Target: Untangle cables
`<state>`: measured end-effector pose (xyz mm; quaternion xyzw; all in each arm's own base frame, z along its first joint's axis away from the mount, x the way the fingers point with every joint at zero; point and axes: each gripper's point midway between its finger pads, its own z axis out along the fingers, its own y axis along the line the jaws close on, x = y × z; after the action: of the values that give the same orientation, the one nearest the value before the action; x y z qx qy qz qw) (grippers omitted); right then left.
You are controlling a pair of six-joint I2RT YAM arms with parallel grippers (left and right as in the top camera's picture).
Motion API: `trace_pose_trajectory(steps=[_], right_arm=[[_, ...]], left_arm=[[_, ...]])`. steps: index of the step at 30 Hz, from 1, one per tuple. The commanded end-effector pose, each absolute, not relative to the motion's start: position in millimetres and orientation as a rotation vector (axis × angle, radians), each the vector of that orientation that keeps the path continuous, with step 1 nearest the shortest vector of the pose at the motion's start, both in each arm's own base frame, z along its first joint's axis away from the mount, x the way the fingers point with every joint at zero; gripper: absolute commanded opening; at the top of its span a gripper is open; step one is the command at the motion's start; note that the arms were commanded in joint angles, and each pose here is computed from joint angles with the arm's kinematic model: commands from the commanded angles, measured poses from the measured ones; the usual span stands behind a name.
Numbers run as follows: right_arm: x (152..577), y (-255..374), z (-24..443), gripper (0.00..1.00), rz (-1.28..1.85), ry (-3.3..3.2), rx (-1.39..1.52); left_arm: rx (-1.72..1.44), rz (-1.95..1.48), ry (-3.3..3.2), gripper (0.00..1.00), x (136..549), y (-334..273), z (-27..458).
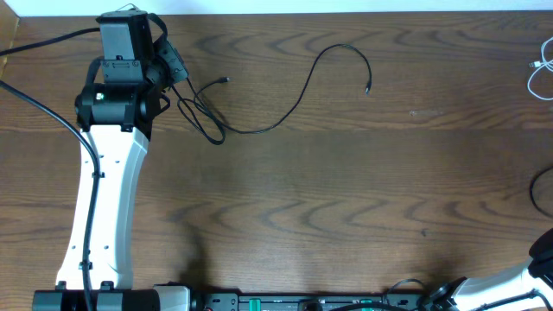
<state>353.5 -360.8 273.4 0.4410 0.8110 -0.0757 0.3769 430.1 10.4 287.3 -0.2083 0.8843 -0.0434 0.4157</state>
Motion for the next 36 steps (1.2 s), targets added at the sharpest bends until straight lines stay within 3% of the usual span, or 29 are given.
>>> trace_pose_trajectory(steps=[1,5,10,21,36], right_arm=[[357.4,-350.9,291.6,0.99,-0.169,2.048,1.085],[373.1,-317.2,293.4,0.99,0.025,2.09,0.987],[407.7,-232.2,299.2,0.99,0.406,2.173,0.648],[448.1,-38.9,305.1,0.99,0.784,2.28,0.051],[441.4,154.1,284.3,0.99,0.972,2.342,-0.447]], left_arm=[[-0.494,-0.137,2.214,0.08,429.8,6.3,293.2],[-0.456,-0.223,2.232,0.08,430.0,-7.0,292.8],[-0.315,-0.516,2.25,0.07,428.4,-51.0,300.4],[0.292,-1.301,1.897,0.08,395.0,-158.3,403.7],[0.354,-1.45,1.616,0.07,385.0,-192.7,482.0]])
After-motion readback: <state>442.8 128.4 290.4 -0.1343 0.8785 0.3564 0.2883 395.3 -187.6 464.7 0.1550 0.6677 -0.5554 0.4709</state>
